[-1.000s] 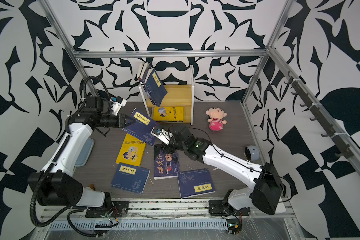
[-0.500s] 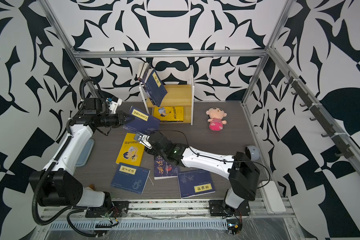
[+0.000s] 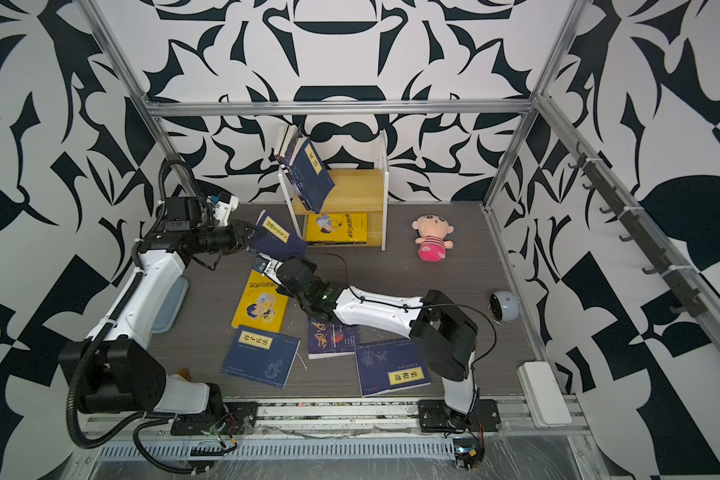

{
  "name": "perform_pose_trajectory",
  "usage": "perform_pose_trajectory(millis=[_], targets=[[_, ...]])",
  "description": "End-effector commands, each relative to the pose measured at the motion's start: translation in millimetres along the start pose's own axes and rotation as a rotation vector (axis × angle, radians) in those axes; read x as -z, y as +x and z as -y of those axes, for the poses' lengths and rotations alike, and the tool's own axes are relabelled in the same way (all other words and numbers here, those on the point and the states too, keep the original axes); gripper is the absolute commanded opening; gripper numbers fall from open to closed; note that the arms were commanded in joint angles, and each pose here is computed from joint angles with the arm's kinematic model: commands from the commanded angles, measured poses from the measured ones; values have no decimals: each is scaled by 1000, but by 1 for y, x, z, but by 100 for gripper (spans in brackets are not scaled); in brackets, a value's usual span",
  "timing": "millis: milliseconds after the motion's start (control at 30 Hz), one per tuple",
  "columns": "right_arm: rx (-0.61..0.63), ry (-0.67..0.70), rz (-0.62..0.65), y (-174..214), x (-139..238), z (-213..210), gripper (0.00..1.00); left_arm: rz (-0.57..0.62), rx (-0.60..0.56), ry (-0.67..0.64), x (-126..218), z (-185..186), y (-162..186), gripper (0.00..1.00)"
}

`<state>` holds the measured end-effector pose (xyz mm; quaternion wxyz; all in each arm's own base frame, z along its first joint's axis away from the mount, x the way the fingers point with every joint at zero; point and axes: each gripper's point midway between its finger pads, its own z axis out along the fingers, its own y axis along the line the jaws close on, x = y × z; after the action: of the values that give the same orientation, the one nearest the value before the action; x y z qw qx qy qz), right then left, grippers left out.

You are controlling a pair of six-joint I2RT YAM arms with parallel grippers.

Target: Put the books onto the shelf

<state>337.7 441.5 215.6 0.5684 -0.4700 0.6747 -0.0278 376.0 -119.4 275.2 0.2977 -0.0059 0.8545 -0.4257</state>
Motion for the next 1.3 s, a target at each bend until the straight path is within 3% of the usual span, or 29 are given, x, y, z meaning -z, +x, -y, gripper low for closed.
perform_pose_trajectory(millis=[0, 133, 233, 300, 467, 733, 933, 1267], targets=[[-97, 63, 84, -23, 17, 35, 0, 70, -33, 48, 14, 8, -15, 45], [-239, 14, 136, -12, 32, 44, 0, 107, -68, 30, 23, -1, -20, 71], [-361, 4, 194, -9, 46, 64, 0, 145, -62, 0, 34, -13, -25, 84], [-414, 11, 232, -10, 57, 79, 0, 164, -61, -29, 40, -20, -27, 100], [-548, -5, 381, -28, 88, 124, 0, 161, -115, -61, 42, -31, -23, 99], [-687, 166, 498, -40, 110, 210, 0, 138, -184, -124, 41, -42, -16, 99], [-775, 405, 494, -28, 91, 260, 0, 109, -281, -156, 39, -34, -13, 100], [-773, 520, 438, -21, 21, 269, 0, 60, -405, -202, 37, -24, -7, 99]])
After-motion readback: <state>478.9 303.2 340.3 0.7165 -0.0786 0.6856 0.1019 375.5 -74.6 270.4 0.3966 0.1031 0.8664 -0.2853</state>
